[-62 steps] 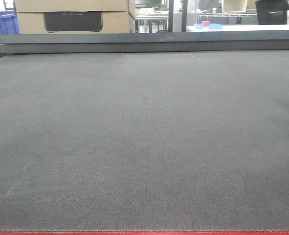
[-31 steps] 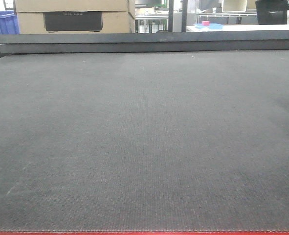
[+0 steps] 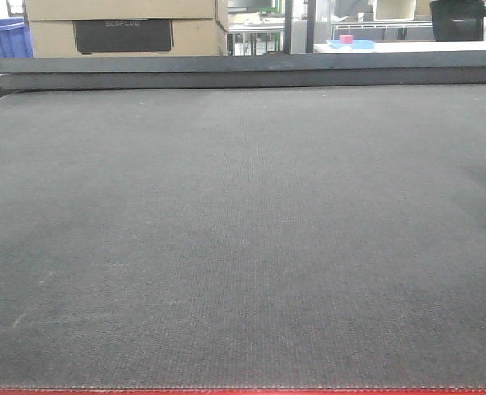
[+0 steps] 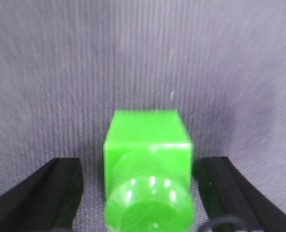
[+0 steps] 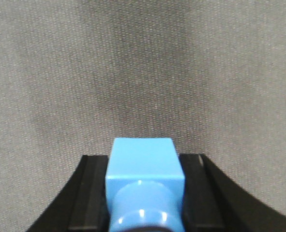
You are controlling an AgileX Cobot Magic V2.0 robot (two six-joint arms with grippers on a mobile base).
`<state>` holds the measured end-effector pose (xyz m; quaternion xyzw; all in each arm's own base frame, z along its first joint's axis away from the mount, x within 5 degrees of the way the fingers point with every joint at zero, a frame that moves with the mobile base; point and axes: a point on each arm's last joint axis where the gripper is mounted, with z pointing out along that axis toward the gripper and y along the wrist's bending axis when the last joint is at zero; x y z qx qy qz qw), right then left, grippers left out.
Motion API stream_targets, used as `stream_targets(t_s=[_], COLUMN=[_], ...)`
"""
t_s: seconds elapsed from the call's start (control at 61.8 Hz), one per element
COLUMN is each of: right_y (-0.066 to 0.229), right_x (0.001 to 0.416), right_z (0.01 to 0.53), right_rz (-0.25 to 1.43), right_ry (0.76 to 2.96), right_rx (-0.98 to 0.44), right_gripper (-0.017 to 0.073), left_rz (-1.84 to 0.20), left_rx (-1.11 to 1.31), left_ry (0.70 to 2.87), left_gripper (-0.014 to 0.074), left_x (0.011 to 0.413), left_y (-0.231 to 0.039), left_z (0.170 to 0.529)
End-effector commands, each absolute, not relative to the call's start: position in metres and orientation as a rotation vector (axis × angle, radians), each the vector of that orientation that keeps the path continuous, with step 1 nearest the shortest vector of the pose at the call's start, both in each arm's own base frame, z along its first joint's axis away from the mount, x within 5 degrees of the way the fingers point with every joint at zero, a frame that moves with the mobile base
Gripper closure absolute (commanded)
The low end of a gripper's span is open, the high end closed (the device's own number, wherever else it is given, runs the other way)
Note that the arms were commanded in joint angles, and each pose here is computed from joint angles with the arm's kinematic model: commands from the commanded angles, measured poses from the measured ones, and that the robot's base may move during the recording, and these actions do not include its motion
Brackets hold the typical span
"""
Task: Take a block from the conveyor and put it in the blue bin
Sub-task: 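Lower the left gripper onto the green block and close it, then lift both held blocks up off the belt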
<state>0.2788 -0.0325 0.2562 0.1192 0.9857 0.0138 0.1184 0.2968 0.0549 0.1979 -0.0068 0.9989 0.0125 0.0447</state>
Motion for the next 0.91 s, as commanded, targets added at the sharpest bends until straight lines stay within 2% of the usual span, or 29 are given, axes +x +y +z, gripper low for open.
stream_targets(t_s=[0.0,0.178,0.259,0.372,0.583,0.745,0.89], right_y=[-0.033,-0.033,-0.033,-0.033,-0.033,-0.032,-0.030], right_x=[0.278,0.278,0.278,0.278,0.276,0.268,0.255], right_z=[0.258,0.258,0.258,0.258,0.259,0.274,0.302], right_rz=[0.033,0.033,0.033,0.033,0.034,0.033,0.023], right_ry=[2.867,2.867,2.867,2.867,2.877,2.819,2.684], right_rx=[0.341,0.341,0.341,0.341,0.342,0.332,0.287], right_gripper=[0.0720,0.0720,0.0720,0.0720,0.0720,0.0720,0.0720], left_rz=[0.038,0.030,0.030,0.029,0.021,0.018,-0.001], left_rx=[-0.032,-0.041,-0.045,-0.047,-0.048,-0.060,-0.088], left_ry=[3.029,3.024,3.023,3.027,3.060,2.974,2.776], left_gripper=[0.0194,0.0194,0.0222,0.0340,0.0697,0.0704,0.0704], left_x=[0.298,0.299,0.299,0.298,0.295,0.290,0.277], left_y=[0.055,0.054,0.054,0.054,0.054,0.051,0.045], left_z=[0.197,0.197,0.197,0.197,0.201,0.225,0.268])
